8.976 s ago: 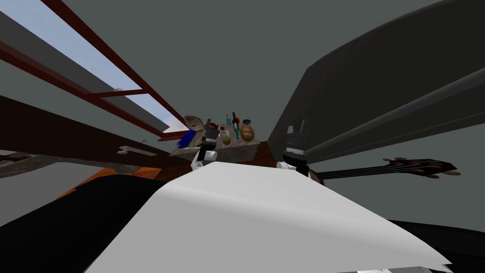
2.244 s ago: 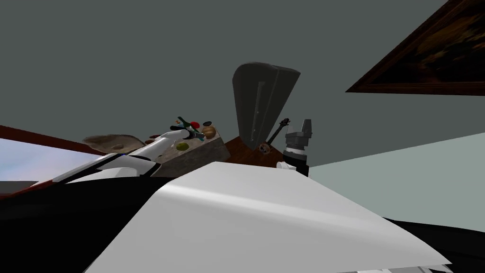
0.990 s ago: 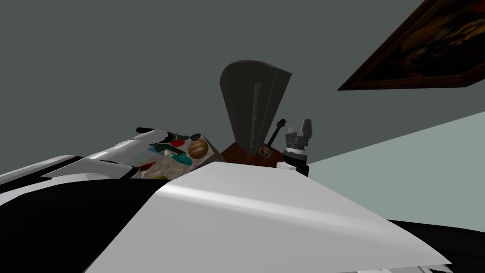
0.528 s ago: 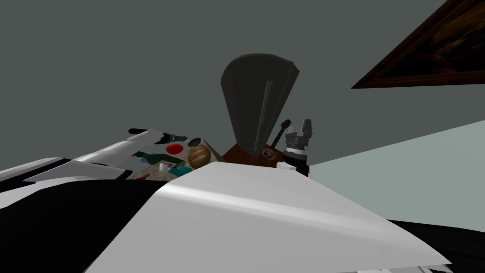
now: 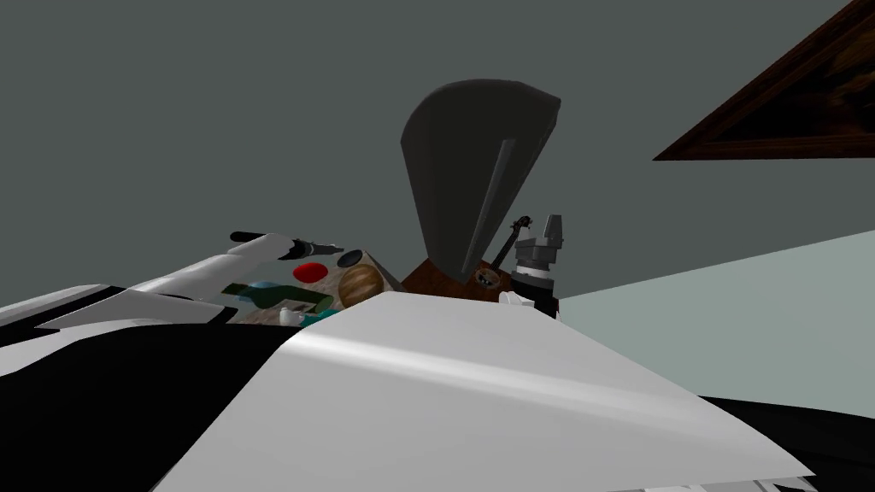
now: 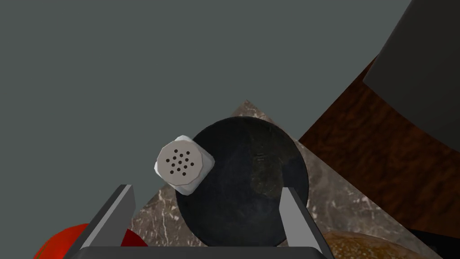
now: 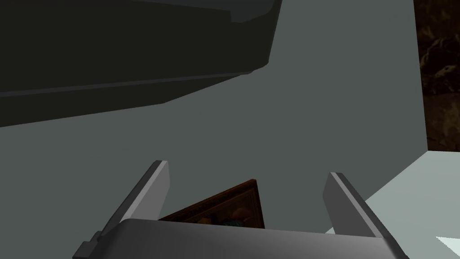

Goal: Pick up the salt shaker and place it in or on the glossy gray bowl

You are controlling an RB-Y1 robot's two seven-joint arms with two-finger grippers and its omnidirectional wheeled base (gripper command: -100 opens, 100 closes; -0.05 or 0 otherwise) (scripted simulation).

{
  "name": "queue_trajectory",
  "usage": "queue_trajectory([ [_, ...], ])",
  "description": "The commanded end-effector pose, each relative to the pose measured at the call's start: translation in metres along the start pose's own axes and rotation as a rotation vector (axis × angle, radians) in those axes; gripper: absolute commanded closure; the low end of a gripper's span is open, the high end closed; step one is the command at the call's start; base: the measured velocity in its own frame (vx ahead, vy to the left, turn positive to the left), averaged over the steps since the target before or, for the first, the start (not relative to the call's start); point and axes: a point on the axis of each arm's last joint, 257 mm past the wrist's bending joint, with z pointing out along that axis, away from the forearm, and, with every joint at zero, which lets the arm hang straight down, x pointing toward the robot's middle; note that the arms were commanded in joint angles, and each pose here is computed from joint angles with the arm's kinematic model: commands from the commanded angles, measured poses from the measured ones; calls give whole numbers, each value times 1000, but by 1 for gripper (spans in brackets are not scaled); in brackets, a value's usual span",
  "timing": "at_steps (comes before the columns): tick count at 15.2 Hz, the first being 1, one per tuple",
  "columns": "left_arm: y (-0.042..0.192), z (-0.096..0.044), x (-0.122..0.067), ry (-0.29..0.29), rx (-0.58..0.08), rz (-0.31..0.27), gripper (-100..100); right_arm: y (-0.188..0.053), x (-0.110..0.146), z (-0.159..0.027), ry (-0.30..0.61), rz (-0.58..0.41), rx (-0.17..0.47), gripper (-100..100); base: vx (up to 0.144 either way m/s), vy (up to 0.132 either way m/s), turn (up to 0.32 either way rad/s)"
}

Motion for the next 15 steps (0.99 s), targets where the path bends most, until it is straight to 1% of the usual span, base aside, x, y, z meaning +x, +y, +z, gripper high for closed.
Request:
queue_trajectory([
  [1,-5,-9,10,4,1,1,-100,0,0,0,0,0,0,0,-4,-4,16],
  [9,-17,-43,49,15,3,9,-100,0,0,0,0,0,0,0,-15,-8,28],
  [10,-17,-43,49,15,3,9,-100,0,0,0,0,0,0,0,-11,-6,13],
  [11,-17,-38,46,16,4,8,-100,0,0,0,0,0,0,0,-5,-2,2],
  [15,-17,-39,47,15,3,8,-100,0,0,0,0,0,0,0,0,0,0],
])
